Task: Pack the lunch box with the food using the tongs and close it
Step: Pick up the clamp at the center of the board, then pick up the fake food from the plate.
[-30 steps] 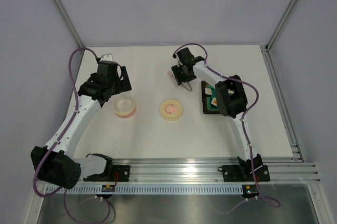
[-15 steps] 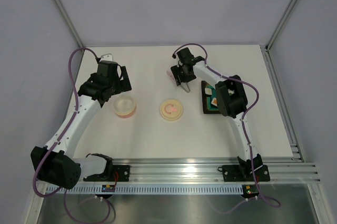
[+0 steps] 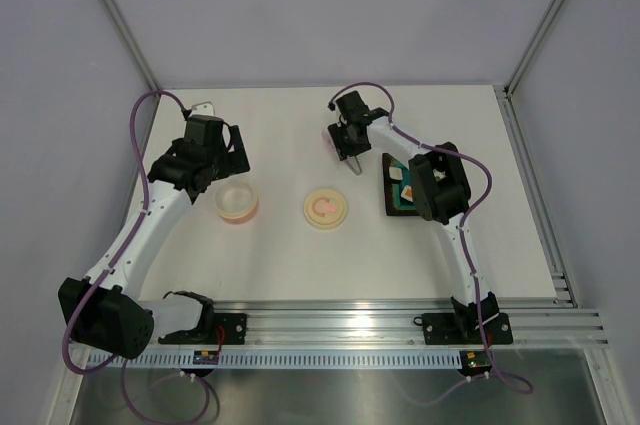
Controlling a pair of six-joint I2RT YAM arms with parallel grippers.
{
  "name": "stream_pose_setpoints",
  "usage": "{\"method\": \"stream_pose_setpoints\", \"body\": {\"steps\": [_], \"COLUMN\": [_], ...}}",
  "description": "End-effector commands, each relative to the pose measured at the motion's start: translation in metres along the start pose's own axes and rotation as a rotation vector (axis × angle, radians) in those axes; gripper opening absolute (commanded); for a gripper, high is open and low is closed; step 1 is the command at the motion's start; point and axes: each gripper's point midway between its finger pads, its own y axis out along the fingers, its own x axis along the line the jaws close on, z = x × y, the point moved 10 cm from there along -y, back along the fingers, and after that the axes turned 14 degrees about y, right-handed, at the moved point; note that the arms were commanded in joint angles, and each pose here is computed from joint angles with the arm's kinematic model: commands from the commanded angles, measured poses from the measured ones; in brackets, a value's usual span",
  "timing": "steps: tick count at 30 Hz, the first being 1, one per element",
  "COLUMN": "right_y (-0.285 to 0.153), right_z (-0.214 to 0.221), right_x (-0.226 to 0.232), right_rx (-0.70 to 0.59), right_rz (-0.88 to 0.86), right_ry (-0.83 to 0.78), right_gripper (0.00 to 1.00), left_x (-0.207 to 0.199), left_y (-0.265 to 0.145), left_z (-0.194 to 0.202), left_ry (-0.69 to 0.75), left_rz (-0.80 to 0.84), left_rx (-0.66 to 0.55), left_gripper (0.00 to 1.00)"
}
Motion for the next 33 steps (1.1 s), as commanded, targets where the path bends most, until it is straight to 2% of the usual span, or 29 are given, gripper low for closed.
{"method": "stream_pose_setpoints", "body": {"steps": [1, 2, 4, 5, 9, 14, 19, 23, 25, 26, 33], "right_y": [0.003, 0.001, -0.005, -0.014, -0.05, -0.114, -0.164, -0.202, -0.206, -0.223, -0.271], "right_z": [0.021, 0.019, 0.017, 0.01, -0.01, -0.03, -0.026, -0.007, 0.01, 0.013, 0.056], "right_x": [0.003, 0.004, 0.007, 0.008, 0.016, 0.026, 0.023, 0.004, -0.016, -0.022, -0.068], "right_rx": [0.082, 0.078, 0.078, 0.057, 0.002, -0.039, -0.036, -0.04, -0.011, -0.036, -0.003], "right_rz": [0.009, 0.014, 0.017, 0.01, -0.024, -0.103, -0.112, -0.117, -0.085, -0.097, 0.02], "right_ry": [-0.009, -0.009, -0.01, -0.008, 0.037, 0.076, 0.121, 0.175, 0.234, 0.26, 0.393], "right_gripper": [0.52, 0.43, 0.33, 0.24, 0.07, 0.05, 0.06, 0.06, 0.07, 0.07, 0.1], "left_x": [0.002, 0.001, 0.0, 0.001, 0.001, 0.0, 0.0, -0.001, -0.002, -0.001, 0.001], "left_y": [-0.006, -0.006, -0.005, -0.005, -0.005, -0.004, -0.007, -0.006, -0.005, -0.004, -0.006], "left_z": [-0.008, -0.009, -0.009, -0.009, -0.01, -0.011, -0.014, -0.014, -0.014, -0.014, -0.016], "left_ry": [-0.016, -0.017, -0.017, -0.02, -0.019, -0.022, -0.022, -0.017, -0.007, -0.006, 0.008], "left_rz": [-0.002, 0.0, 0.004, 0.004, 0.005, 0.007, 0.012, 0.021, 0.023, 0.021, -0.001], "left_rx": [-0.06, -0.062, -0.06, -0.061, -0.064, -0.067, -0.075, -0.081, -0.077, -0.075, -0.075], "left_gripper": [0.99, 0.99, 0.99, 0.99, 0.99, 0.99, 0.99, 0.99, 0.99, 0.99, 0.99]}}
